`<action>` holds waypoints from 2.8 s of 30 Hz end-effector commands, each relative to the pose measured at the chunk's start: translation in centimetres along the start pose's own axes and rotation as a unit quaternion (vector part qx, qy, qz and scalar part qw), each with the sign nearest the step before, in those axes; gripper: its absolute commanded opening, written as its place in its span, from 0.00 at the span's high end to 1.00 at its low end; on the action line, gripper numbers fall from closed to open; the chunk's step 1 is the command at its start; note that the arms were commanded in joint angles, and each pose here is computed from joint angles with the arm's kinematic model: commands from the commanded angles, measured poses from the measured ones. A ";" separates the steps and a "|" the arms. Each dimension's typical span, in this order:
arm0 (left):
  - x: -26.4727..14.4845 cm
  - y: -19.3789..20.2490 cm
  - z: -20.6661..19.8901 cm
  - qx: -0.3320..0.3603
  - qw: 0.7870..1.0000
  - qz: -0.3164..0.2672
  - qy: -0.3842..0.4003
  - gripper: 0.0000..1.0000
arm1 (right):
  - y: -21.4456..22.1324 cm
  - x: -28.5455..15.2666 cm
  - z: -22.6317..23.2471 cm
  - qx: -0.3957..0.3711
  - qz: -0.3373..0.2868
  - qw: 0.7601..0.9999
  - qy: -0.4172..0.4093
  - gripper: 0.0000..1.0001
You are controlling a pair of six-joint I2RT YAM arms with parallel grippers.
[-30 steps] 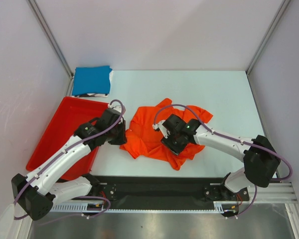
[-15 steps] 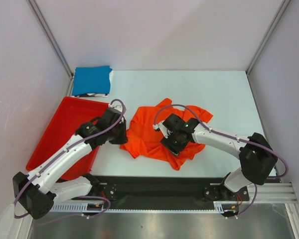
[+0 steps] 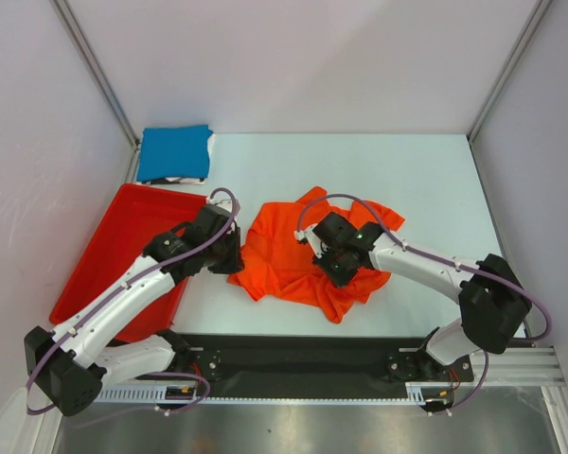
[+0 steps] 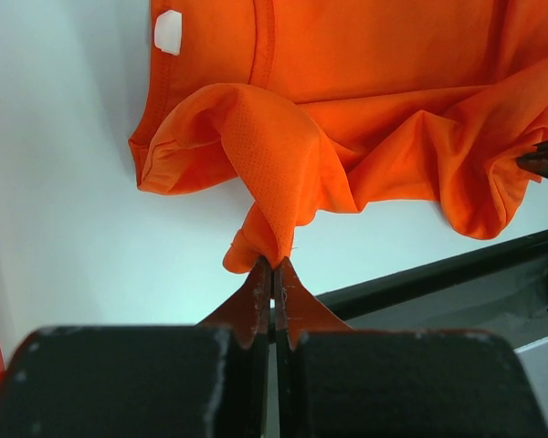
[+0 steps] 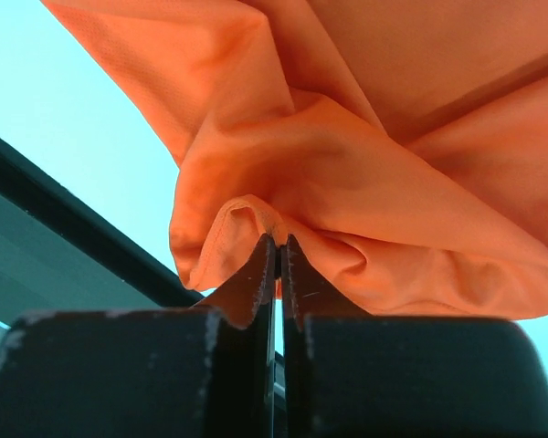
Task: Fold and stack the t-shirts
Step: Flatten the tshirt out
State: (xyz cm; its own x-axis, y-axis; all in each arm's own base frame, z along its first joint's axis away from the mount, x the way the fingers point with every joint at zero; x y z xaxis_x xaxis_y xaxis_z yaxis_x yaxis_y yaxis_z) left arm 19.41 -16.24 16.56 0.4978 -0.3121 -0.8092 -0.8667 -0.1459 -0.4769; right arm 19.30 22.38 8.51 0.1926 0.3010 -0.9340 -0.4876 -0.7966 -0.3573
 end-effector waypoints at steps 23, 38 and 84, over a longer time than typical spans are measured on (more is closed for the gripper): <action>-19.5 -18.0 -7.7 -0.071 0.929 -0.334 0.142 1.00 | 1.4 -29.4 -18.1 0.346 -0.350 0.766 0.415 1.00; -32.6 -31.6 -11.0 -0.066 0.824 -0.540 0.157 1.00 | -5.5 -40.4 -22.4 0.183 -0.516 0.693 0.470 1.00; -35.2 -25.2 -14.1 0.051 0.770 -0.536 0.341 1.00 | 0.0 -43.1 -11.4 0.224 -0.608 0.675 0.354 1.00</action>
State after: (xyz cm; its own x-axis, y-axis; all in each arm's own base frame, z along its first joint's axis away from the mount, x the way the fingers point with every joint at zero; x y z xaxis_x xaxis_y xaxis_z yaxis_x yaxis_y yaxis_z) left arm 13.81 -9.99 67.93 0.6730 -0.4259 0.6047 0.2304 -0.6562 -0.7185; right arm 15.73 4.36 53.11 0.9143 0.2059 0.3489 0.3341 0.1039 -0.9368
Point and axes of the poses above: each gripper's point midway between its finger pads, its own x axis out along the fingers, its own z axis along the line the jaws close on, y = z × x, the point moved 1 cm from there along -x, back along the fingers, and after that the axes turned 8 degrees about -x, right-handed, at the moved point
